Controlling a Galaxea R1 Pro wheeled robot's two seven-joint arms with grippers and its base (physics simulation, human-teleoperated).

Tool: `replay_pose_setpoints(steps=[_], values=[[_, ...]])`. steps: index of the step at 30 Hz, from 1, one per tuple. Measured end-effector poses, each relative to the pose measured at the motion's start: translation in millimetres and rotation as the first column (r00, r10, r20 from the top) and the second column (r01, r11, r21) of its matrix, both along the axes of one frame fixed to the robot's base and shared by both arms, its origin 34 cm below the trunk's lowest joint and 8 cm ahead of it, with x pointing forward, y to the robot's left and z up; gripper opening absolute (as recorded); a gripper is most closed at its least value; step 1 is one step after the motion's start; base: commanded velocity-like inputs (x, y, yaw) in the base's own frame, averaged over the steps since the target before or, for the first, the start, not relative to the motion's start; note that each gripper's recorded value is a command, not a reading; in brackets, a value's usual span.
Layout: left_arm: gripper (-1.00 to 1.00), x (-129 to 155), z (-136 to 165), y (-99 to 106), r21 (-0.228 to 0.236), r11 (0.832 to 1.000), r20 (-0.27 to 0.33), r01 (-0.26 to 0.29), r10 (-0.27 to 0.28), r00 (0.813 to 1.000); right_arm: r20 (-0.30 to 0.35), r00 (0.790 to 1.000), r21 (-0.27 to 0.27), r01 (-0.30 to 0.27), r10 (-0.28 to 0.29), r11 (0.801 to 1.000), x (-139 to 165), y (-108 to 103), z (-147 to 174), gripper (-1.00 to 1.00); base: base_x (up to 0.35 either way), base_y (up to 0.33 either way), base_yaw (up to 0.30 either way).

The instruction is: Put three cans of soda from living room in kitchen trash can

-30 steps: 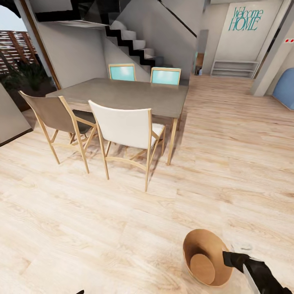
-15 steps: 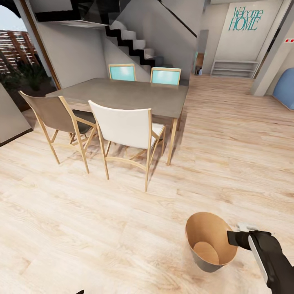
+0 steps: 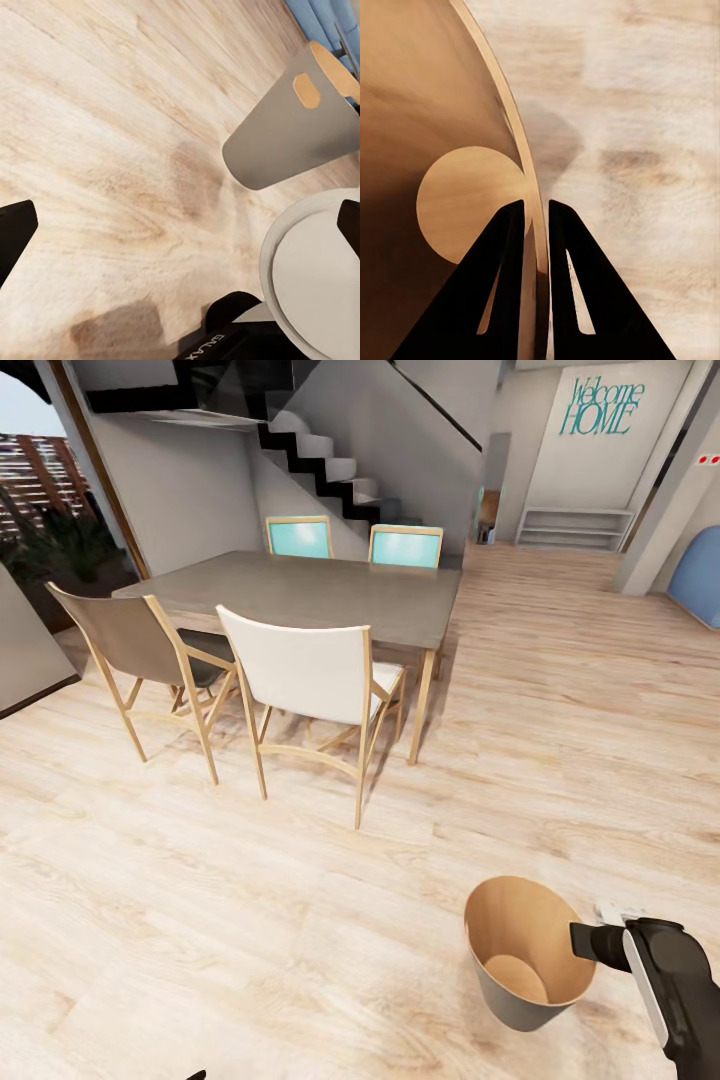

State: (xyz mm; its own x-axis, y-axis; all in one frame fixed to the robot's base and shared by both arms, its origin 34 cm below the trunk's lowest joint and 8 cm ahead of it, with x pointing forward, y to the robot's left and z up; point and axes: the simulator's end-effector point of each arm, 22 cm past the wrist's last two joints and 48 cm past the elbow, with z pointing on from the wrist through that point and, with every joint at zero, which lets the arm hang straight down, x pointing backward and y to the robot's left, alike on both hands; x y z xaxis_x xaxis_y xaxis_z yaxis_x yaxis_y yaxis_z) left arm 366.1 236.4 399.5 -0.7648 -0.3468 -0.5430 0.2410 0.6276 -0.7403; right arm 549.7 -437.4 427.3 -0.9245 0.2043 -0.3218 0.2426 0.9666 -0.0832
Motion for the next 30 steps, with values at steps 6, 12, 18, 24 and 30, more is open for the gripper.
replay_pose_setpoints(steps=[6, 12, 18, 24, 30], values=[[1.0, 0, 0, 0, 0.0, 1.0, -0.001, 0.0, 0.0, 1.0, -0.001, 1.0, -0.004, 0.0, 0.0, 1.0, 0, -1, 0, -1.0, 0.009, 0.0, 0.0], [1.0, 0, 0, 0, 0.0, 1.0, -0.002, 0.0, 0.0, 1.0, 0.0, 1.0, 0.001, 0.001, -0.001, 1.0, 0, 0, 0, -1.0, 0.142, 0.0, 0.0], [1.0, 1, 1, 0, 0.001, 1.0, 0.005, -0.001, 0.001, 1.0, 0.006, 1.0, 0.003, 0.001, -0.001, 1.0, 1, 1, 2, -1.0, 0.054, 0.0, 0.0], [1.0, 4, 4, 1, 0.001, 1.0, 0.015, -0.002, 0.002, 1.0, 0.015, 1.0, 0.001, 0.0, 0.0, 1.0, 2, 1, 7, -1.0, 0.005, 0.0, 0.0], [1.0, 6, 6, 1, 0.001, 1.0, 0.024, -0.002, 0.002, 1.0, 0.025, 1.0, 0.001, 0.0, 0.0, 1.0, 4, 1, 11, -1.0, 0.0, 0.0, 0.0]])
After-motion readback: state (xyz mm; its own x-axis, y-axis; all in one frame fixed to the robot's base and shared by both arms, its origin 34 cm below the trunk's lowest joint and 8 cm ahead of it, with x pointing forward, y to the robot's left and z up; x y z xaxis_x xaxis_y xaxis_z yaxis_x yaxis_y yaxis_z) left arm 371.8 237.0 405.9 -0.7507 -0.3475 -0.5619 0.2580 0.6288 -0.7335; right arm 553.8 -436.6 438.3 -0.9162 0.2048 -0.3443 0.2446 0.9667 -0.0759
